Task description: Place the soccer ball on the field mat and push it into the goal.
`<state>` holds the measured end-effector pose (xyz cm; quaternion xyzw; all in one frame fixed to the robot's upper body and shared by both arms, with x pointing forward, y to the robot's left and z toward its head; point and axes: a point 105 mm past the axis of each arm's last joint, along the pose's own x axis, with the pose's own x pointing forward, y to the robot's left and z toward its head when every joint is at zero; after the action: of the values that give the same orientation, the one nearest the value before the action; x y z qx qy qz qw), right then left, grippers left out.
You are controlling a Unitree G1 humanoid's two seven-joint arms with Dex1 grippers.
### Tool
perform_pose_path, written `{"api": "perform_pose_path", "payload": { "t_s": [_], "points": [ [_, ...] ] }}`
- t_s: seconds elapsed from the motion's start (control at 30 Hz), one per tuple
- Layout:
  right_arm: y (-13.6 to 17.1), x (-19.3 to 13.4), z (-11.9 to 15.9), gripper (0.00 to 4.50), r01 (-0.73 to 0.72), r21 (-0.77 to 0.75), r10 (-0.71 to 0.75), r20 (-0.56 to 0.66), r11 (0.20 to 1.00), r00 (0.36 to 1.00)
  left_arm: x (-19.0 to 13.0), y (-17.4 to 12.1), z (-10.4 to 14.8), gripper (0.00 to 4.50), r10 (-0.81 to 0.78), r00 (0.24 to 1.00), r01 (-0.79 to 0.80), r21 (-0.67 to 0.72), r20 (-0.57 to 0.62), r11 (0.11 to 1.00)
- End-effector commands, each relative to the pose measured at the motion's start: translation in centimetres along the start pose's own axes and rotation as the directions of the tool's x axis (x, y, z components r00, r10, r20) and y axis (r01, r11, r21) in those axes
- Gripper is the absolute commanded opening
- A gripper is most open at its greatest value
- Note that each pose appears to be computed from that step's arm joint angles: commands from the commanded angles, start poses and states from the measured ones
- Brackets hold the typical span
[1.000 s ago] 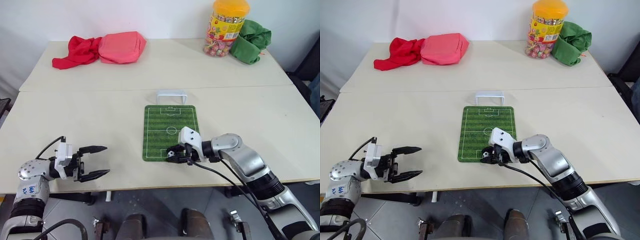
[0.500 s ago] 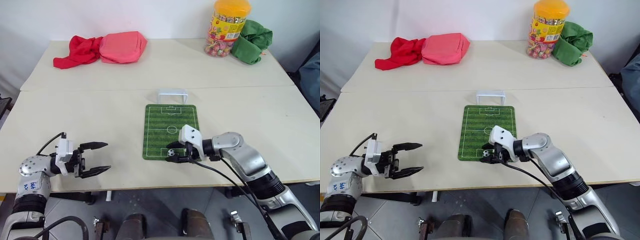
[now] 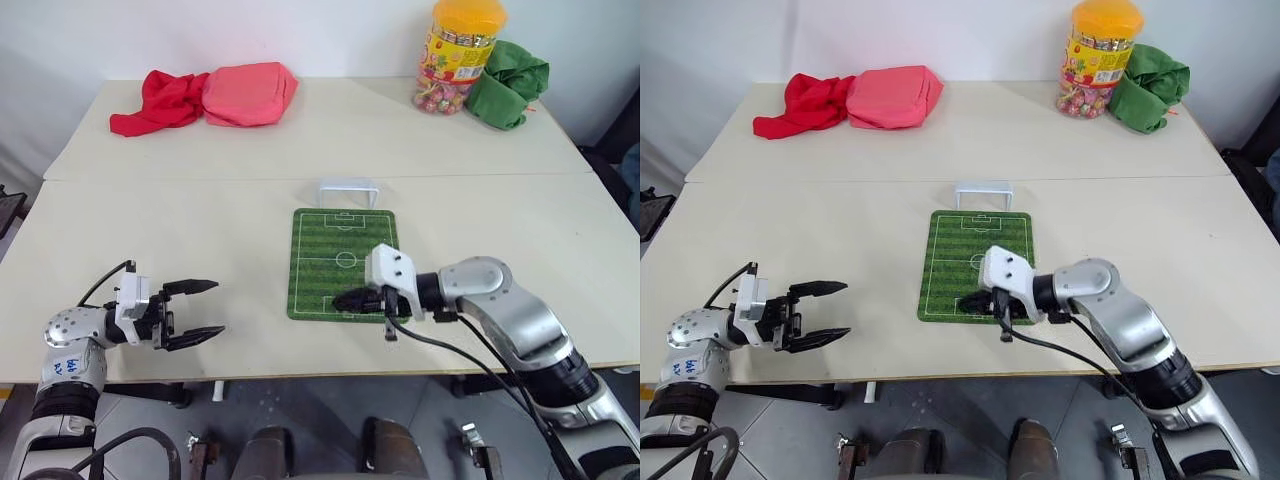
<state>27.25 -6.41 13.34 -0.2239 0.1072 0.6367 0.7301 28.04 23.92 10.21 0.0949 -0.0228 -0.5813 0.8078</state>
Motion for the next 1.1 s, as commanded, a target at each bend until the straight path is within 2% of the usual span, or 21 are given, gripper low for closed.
{"api": "perform_pose_path", "payload": {
  "t_s": [0.03,0.3,0.4,0.47,0.57,0.67,0.87,1.1],
  "points": [
    [0.7,0.1,0.3,0.03,-0.025,-0.031,0.025,0.001,0.999,1.0,-0.1,-0.9,0.5,4.5,-0.113,0.994,0.113,0.031,0.001,0.993],
    [-1.4,0.9,-1.6,0.03,0.012,-0.001,-0.012,-0.026,1.0,1.0,0.0,-0.9,0.6,4.5,-0.12,0.993,0.12,0.031,0.0,0.992],
    [-3.5,1.0,-2.3,0.03,0.076,0.001,-0.076,-0.042,0.997,0.996,0.0,-0.8,0.6,4.5,-0.118,0.993,0.118,0.032,-0.003,0.993],
    [-6.3,0.5,-2.6,0.03,0.178,-0.01,-0.178,-0.049,0.984,0.983,0.0,-0.7,0.7,4.5,-0.115,0.993,0.115,0.034,-0.003,0.993],
    [-10.4,-1.3,-1.3,0.03,0.342,-0.051,-0.343,-0.013,0.938,0.939,0.0,-0.4,0.9,4.5,-0.108,0.994,0.108,0.043,-0.002,0.993],
    [-12.5,-3.0,1.4,0.03,0.434,-0.049,-0.43,0.072,0.9,0.9,-0.1,-0.1,1.0,4.5,-0.097,0.995,0.097,0.05,-0.003,0.994],
    [-12.0,-5.0,3.4,0.03,0.457,-0.053,-0.446,0.139,0.888,0.884,-0.1,0.3,0.9,4.5,-0.089,0.996,0.089,0.045,-0.004,0.995],
    [-10.6,-9.2,0.7,0.03,0.471,-0.023,-0.468,0.082,0.882,0.88,0.3,2.9,1.5,4.5,0.065,0.998,-0.065,0.009,0.018,0.998]
  ]
}}
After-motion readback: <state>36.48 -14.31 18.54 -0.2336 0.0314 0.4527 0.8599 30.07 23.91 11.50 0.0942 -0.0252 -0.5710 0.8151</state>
